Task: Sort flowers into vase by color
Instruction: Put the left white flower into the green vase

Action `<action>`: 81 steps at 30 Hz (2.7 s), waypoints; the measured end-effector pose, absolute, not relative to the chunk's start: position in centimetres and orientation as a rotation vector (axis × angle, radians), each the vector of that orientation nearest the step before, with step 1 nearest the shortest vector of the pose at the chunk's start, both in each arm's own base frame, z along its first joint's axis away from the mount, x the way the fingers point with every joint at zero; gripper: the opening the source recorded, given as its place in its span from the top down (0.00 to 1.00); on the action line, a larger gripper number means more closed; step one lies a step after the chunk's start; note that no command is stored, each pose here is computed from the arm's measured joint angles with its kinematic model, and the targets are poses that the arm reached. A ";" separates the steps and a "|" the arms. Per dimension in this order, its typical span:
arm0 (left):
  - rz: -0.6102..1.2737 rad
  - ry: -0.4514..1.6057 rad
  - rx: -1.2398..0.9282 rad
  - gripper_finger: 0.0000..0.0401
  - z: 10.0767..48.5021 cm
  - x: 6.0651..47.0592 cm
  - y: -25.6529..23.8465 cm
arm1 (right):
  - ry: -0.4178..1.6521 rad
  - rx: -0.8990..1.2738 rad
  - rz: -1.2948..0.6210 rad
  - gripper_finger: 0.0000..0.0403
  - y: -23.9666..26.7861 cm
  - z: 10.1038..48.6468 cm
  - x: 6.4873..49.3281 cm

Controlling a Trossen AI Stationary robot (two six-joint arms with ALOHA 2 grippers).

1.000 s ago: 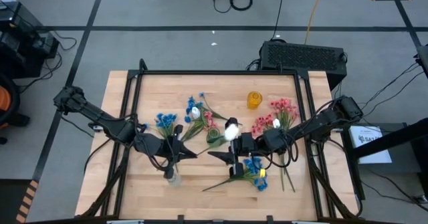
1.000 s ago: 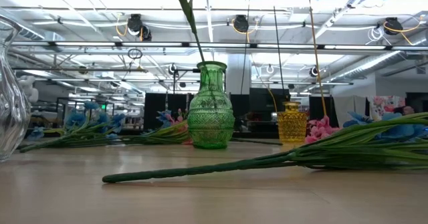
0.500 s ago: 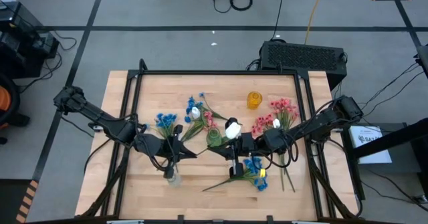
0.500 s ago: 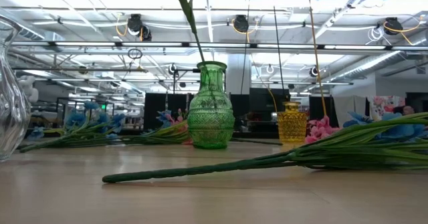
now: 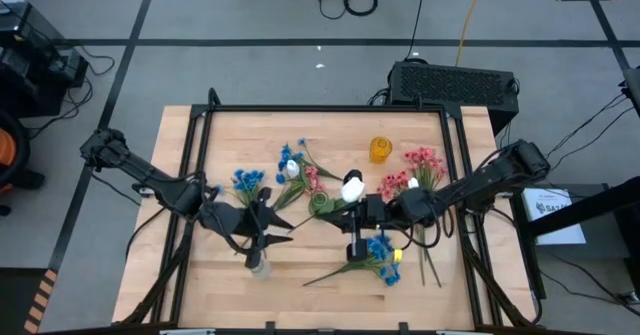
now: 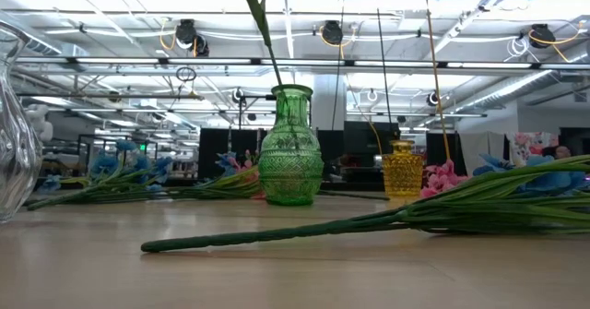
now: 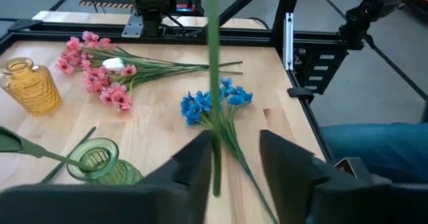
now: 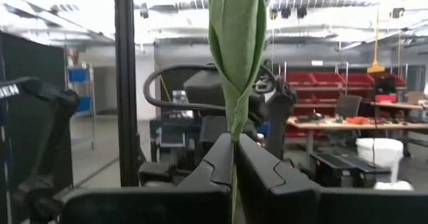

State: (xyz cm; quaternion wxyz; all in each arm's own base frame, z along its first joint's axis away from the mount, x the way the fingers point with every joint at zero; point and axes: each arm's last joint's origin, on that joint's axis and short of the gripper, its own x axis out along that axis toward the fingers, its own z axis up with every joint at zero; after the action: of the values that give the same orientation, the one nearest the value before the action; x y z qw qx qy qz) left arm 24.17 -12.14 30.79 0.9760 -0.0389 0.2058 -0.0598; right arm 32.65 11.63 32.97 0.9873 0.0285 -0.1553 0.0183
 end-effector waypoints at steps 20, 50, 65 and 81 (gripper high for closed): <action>0.012 0.453 -0.043 0.47 30.8 23.0 -11.3 | -0.207 0.148 -0.001 1.00 7.8 31.1 23.1; 0.084 0.397 0.059 0.52 30.9 23.7 -11.2 | -0.287 0.079 -0.177 1.00 4.8 25.0 26.9; 0.080 0.397 0.057 0.52 30.9 23.7 -11.2 | -0.230 0.088 -0.207 1.00 4.6 24.2 27.3; 0.080 0.397 0.060 0.52 30.9 23.7 -11.2 | -0.204 0.133 -0.201 1.00 4.9 21.8 28.6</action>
State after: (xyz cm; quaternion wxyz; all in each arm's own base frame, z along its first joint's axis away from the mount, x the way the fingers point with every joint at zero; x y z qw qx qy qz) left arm 23.72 -11.17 30.95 0.9791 0.0299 0.1971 0.0397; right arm 28.62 4.86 21.81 0.9875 0.0662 -0.1018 -0.1001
